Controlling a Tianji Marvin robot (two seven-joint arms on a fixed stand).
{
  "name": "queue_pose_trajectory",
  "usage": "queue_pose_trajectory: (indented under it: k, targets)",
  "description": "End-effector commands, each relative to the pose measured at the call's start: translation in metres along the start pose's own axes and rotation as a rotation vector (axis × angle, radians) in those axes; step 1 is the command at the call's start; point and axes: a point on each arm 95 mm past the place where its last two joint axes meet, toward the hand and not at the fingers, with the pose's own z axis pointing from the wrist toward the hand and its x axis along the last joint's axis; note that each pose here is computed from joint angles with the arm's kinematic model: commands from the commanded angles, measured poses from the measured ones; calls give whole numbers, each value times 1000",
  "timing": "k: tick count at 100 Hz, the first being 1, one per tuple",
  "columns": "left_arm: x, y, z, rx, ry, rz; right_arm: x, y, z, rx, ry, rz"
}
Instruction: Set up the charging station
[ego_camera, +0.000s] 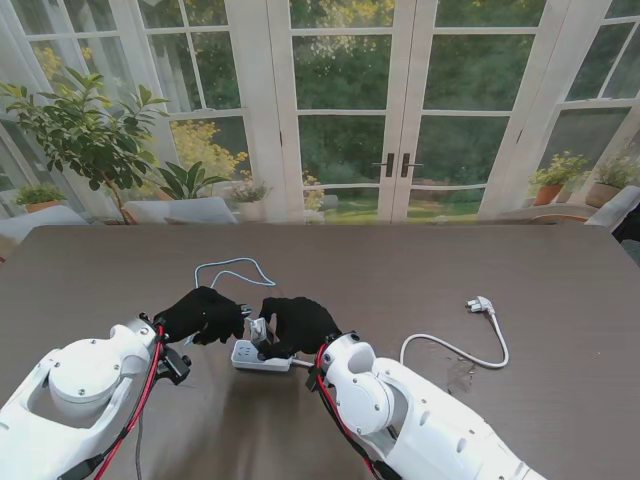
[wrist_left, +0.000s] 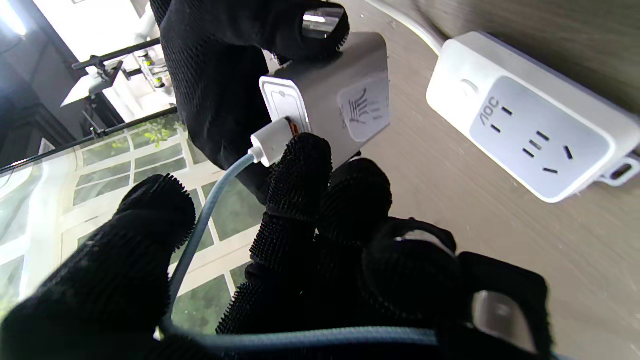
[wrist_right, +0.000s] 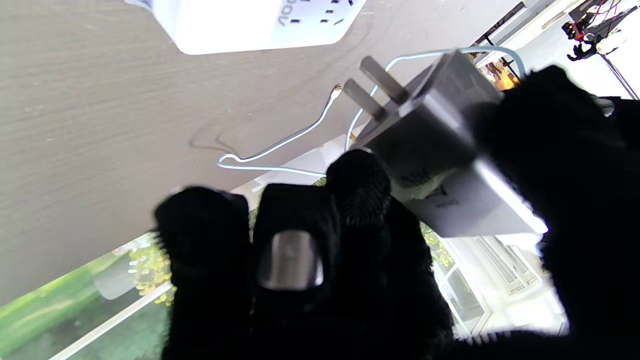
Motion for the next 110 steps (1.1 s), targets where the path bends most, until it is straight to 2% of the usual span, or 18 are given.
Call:
queue_pose_trajectory:
  k: [1, 40, 76, 93, 110]
  targets:
    - [4, -3, -3, -2, 11, 18, 3, -4, -1, 17, 8, 11]
    - [12, -17, -9, 6, -4, 185, 2, -5, -1, 14, -1, 37]
    - [13, -22, -10, 48, -6, 192, 1, -6, -2, 16, -3, 46]
    - [15, -27, -12, 111, -28, 207, 1, -7, -2, 15, -2, 48]
    - [9, -30, -8, 225, -54, 223, 1, -8, -2, 11, -1, 53]
